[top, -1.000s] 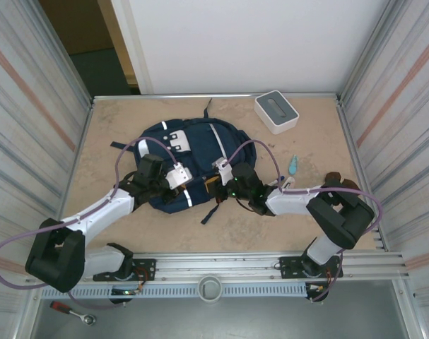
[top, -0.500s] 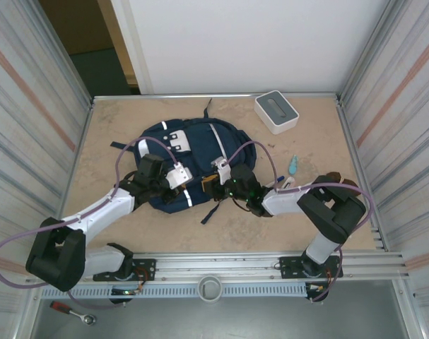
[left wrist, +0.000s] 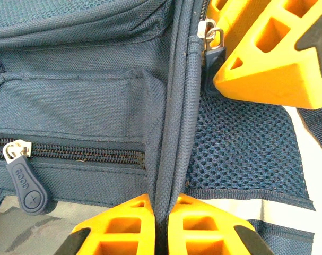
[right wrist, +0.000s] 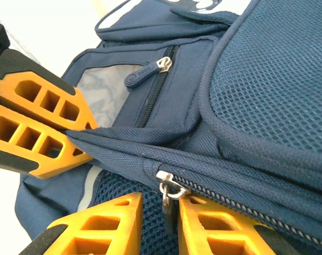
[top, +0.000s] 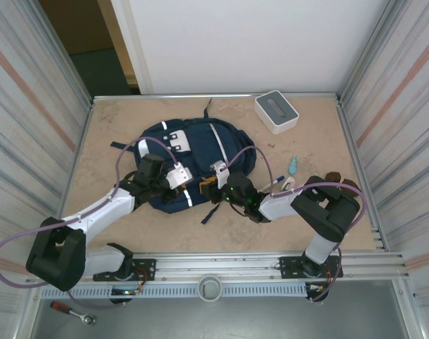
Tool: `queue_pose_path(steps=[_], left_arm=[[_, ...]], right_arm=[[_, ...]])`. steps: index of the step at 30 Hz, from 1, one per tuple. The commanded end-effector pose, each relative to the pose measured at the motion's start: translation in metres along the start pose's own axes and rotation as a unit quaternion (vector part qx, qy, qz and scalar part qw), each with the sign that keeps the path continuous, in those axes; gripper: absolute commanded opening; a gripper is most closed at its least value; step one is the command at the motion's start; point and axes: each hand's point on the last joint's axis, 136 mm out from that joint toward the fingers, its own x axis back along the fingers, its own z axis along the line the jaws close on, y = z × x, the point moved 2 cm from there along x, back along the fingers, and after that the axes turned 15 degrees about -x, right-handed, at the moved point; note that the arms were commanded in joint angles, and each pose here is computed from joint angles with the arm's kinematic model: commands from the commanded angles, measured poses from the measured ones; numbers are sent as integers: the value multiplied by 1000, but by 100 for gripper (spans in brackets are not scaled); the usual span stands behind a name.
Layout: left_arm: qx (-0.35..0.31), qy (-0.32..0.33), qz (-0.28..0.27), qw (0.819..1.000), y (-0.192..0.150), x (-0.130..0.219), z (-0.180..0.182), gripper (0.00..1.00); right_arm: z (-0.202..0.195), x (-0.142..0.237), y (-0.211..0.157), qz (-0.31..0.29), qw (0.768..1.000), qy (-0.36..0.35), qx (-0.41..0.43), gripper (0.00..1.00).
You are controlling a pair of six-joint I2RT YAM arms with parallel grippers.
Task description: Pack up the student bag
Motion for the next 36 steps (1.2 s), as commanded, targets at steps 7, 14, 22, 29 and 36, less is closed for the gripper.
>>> queue_pose_path(steps=[7, 14, 22, 29, 36], left_arm=[[-6, -6, -56, 998, 27, 6, 6, 0], [-5, -3, -53, 999, 25, 5, 6, 0], [-2, 21, -45, 999, 20, 8, 13, 0], [3, 39, -27, 999, 12, 9, 18, 0], [0, 57, -12, 998, 6, 10, 23, 0]], right_arm=[[-18, -7, -14, -4, 999, -39, -9, 24], [-22, 0, -13, -9, 999, -53, 1, 11], [-32, 17, -11, -11, 997, -71, 4, 0], [-39, 38, 0, -10, 997, -83, -3, 0], [-56, 59, 6, 34, 994, -92, -50, 0]])
